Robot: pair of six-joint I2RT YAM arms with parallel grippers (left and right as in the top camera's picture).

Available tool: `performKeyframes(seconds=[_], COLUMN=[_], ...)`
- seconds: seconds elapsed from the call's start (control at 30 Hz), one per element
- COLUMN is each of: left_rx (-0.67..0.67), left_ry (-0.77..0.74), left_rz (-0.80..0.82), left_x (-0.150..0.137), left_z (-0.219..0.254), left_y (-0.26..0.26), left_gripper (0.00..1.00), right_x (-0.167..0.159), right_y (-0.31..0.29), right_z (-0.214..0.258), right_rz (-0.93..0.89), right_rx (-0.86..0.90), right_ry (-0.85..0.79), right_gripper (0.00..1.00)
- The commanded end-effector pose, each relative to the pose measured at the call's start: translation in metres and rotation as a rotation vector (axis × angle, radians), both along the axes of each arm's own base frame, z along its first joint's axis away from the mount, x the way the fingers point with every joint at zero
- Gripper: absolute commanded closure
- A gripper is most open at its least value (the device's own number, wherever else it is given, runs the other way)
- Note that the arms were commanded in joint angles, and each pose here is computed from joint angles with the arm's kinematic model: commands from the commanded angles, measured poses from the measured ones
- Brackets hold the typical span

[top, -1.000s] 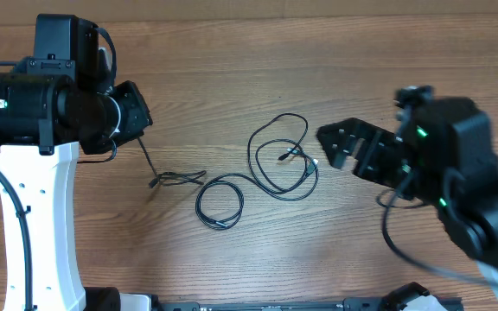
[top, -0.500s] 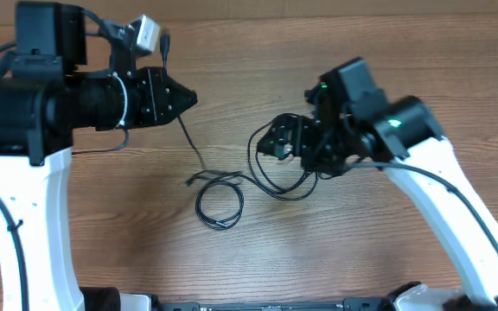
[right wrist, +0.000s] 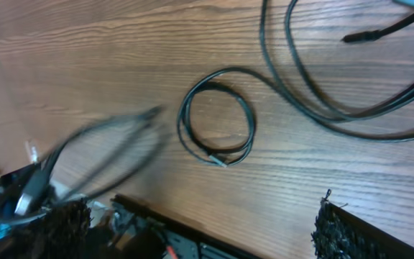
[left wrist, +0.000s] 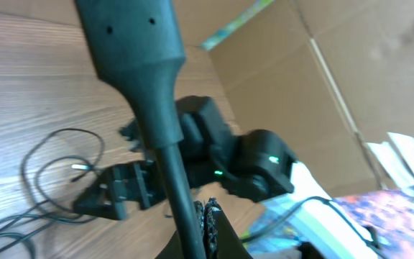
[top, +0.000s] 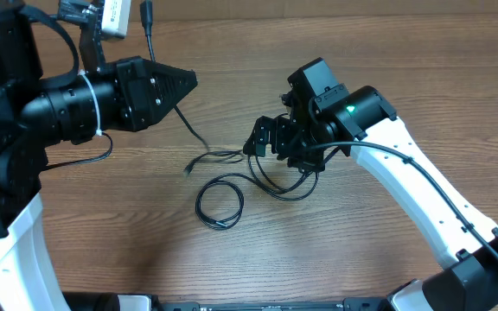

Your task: Untangle cables

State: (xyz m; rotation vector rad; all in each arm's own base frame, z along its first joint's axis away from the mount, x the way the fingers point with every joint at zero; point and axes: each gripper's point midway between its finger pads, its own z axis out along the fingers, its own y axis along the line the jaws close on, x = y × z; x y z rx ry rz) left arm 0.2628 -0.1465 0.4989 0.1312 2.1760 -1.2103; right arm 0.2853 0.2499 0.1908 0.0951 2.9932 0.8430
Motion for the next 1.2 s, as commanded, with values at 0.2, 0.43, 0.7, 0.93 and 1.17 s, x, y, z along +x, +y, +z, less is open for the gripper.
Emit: performKeyframes(seconds=[0.2, 0.43, 0.7, 0.93, 1.17], left_rx=[-0.084, 0.052, 0.054, 0.05, 0.013], left_ry=[-0.058, -0.016, 0.01, 0.007, 0.059], left_rz=[-0.075, 0.143, 0.174, 0.168, 0.18], left_x=[-0.03, -0.004, -0.003, -0.003, -0.005], left_z=[0.031, 0.006, 0.003, 0.004, 0.003], left_y=[-0.009, 0.019, 0.022, 0.021, 0.02], left_gripper=[0.96, 0.96, 0.96, 0.96, 0.95], right_x=[0.004, -0.02, -0.036, -0.061, -0.054], right_y=[0.003, 0.028, 0.028, 0.047, 0.053], right_z=[-0.019, 0.0, -0.002, -0.002, -0.012], right_rz=[0.048, 0.225, 0.348, 0.469, 0.38], right_rx=[-0.033, 0.159, 0.158, 0.153, 0.057], right_ry=[0.013, 0.051, 0.031, 0.016, -0.006], right_gripper=[0.0, 0.0, 0.0, 0.0, 0.0])
